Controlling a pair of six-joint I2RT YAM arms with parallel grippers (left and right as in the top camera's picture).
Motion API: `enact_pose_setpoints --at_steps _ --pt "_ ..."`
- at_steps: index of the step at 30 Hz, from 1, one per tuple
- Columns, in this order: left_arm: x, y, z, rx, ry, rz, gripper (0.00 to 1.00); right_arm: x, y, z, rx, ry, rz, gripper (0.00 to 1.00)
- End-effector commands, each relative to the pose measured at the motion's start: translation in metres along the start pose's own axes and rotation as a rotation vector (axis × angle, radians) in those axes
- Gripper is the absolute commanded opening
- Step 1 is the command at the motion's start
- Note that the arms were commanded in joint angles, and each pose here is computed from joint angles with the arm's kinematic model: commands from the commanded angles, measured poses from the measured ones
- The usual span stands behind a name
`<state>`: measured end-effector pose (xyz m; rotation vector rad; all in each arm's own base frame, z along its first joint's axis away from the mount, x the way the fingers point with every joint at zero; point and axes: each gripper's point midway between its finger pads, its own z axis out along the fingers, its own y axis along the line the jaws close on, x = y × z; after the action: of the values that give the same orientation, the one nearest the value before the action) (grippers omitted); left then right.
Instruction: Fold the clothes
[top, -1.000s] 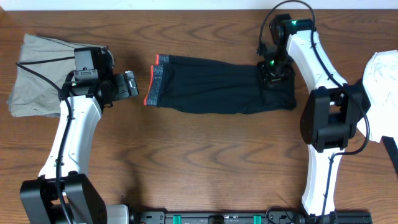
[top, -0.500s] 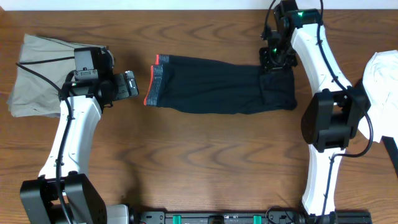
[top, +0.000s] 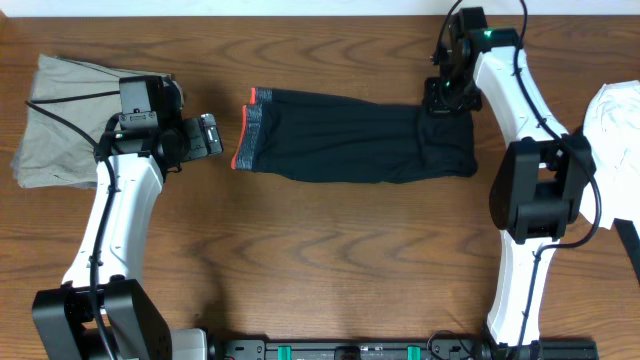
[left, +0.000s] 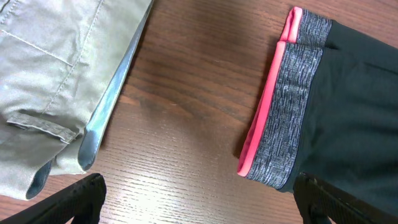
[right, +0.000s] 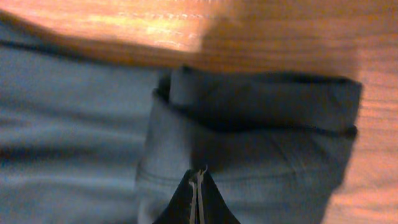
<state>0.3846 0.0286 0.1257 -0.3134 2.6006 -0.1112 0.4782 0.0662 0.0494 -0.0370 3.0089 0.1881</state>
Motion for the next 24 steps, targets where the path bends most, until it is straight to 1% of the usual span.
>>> enact_pose_setpoints --at_steps 1,9,12,16,19,22,24 --pt "0.000 -0.001 -0.001 0.003 -0.002 -0.012 0.98 0.003 -0.003 0.012 0.007 -0.007 0.041 0.01" --pt "0.000 -0.001 -0.001 0.003 -0.001 -0.012 0.98 -0.022 0.004 0.042 -0.050 -0.112 0.104 0.01" --pt "0.000 -0.001 -0.001 0.003 -0.001 -0.012 0.98 -0.033 0.005 0.037 -0.057 -0.151 0.107 0.01" --pt "0.000 -0.001 -0.001 0.003 -0.001 -0.012 0.98 -0.038 0.008 0.012 -0.059 -0.156 0.101 0.01" --pt "0.000 -0.001 -0.001 0.003 -0.001 -0.012 0.98 -0.037 0.011 -0.024 -0.056 -0.143 0.094 0.01" --pt "0.001 -0.001 -0.001 0.003 -0.001 -0.012 0.98 -0.022 0.009 -0.060 -0.043 -0.090 0.093 0.01" --pt "0.001 -0.001 -0.001 0.003 -0.001 -0.012 0.98 -0.008 0.009 -0.075 -0.037 -0.048 0.074 0.01"
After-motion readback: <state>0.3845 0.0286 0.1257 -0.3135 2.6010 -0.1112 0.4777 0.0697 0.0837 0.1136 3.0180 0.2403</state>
